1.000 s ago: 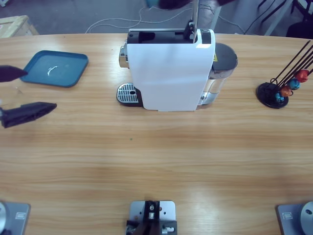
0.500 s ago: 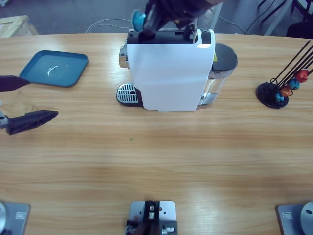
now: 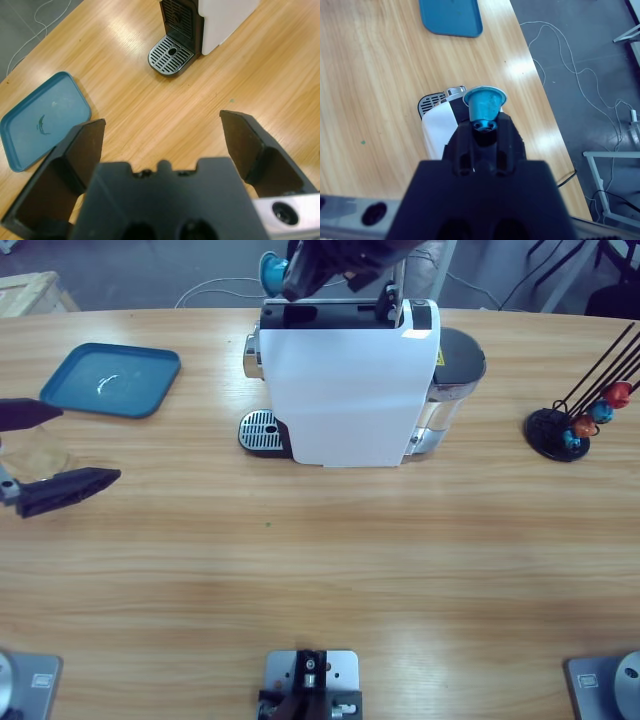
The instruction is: Pour coffee
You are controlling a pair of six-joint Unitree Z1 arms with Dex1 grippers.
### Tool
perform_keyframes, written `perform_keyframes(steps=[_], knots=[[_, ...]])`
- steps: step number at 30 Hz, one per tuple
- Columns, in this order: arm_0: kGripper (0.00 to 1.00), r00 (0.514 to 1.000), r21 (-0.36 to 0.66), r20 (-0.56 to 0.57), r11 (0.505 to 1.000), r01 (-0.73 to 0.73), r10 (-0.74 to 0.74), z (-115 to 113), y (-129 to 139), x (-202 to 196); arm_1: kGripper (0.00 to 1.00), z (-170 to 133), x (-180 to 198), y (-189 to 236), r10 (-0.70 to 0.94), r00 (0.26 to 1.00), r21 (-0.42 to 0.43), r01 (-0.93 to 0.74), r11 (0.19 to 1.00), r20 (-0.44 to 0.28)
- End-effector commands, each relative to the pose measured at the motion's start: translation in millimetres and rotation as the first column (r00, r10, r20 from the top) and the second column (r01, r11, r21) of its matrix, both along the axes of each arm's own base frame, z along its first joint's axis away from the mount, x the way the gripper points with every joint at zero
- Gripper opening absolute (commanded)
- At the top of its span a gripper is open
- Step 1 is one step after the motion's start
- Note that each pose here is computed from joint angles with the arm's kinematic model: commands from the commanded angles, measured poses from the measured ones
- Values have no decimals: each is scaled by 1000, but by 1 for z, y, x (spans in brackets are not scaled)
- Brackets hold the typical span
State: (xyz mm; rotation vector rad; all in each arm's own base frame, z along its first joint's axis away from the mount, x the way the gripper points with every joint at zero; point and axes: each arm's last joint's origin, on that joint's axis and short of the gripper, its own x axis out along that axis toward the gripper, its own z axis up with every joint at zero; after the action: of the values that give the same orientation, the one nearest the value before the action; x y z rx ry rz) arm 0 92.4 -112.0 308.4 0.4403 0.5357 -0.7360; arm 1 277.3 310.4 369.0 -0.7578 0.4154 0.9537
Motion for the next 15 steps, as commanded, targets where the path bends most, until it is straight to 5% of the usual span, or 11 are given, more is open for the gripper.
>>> perform_keyframes(steps=[1, 15], knots=[[991, 1000, 15, -9, 1000, -7, 8, -10, 3, -3, 0, -42, 9, 2, -22, 997, -89, 16, 996, -71], [991, 1000, 15, -9, 1000, -7, 8, -11, 3, -3, 0, -54, 15, 6, -34, 995, -103, 25, 994, -89]])
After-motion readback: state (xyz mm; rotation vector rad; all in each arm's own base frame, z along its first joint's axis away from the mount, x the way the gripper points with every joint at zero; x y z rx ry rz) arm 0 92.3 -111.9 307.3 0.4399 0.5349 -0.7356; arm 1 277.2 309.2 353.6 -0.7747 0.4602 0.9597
